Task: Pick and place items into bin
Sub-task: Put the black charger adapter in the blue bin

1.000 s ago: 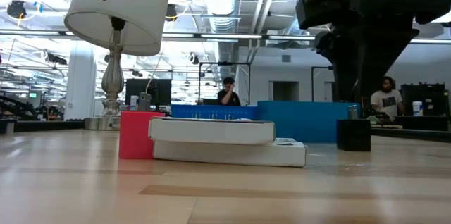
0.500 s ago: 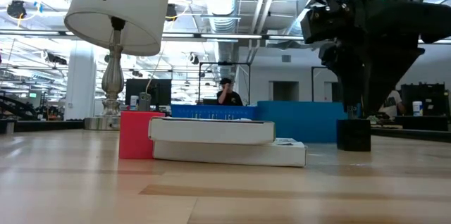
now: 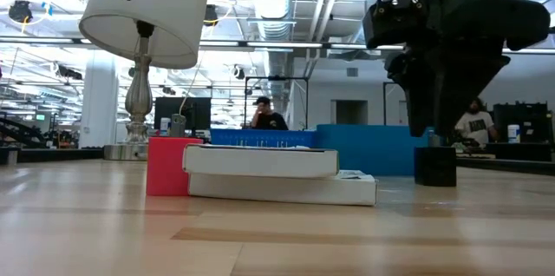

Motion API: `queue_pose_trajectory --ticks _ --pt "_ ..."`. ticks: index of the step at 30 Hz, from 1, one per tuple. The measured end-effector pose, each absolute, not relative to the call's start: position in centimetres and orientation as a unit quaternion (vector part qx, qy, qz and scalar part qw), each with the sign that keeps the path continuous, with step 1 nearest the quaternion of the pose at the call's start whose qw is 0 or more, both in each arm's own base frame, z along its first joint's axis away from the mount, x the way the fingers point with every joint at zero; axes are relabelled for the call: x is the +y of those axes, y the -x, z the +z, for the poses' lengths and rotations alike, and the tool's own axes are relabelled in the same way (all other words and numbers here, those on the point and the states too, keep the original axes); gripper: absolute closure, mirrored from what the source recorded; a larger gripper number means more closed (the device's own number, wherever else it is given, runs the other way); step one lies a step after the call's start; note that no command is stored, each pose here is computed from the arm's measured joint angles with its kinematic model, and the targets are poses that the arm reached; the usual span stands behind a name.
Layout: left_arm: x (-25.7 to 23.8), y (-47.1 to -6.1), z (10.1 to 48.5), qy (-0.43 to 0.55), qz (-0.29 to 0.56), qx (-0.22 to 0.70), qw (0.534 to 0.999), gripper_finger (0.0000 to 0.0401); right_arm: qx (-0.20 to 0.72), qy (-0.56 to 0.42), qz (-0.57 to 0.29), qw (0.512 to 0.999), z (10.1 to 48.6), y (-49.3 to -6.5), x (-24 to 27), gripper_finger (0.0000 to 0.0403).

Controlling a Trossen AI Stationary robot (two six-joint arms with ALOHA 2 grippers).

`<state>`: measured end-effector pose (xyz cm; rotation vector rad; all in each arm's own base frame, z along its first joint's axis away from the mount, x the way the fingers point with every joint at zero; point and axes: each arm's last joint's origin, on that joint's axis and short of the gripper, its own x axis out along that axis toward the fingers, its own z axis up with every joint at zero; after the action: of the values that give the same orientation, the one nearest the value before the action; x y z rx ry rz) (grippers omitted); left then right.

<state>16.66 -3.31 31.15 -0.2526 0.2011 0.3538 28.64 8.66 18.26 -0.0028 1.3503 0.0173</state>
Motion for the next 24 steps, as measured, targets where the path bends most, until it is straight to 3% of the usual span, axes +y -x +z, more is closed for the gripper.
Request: queue_pose_trajectory --ticks 15,24 --pt "-3.4 -16.7 31.2 0.129 0.165 0.099 0.973 0.0358 0.675 0.012 -0.003 0.738 13.7 -29.8 8.9 0.0147" --pt "-3.4 -16.7 31.2 0.138 0.165 0.098 0.972 0.0358 0.673 0.005 0.002 0.74 13.7 -30.0 8.5 0.0147"
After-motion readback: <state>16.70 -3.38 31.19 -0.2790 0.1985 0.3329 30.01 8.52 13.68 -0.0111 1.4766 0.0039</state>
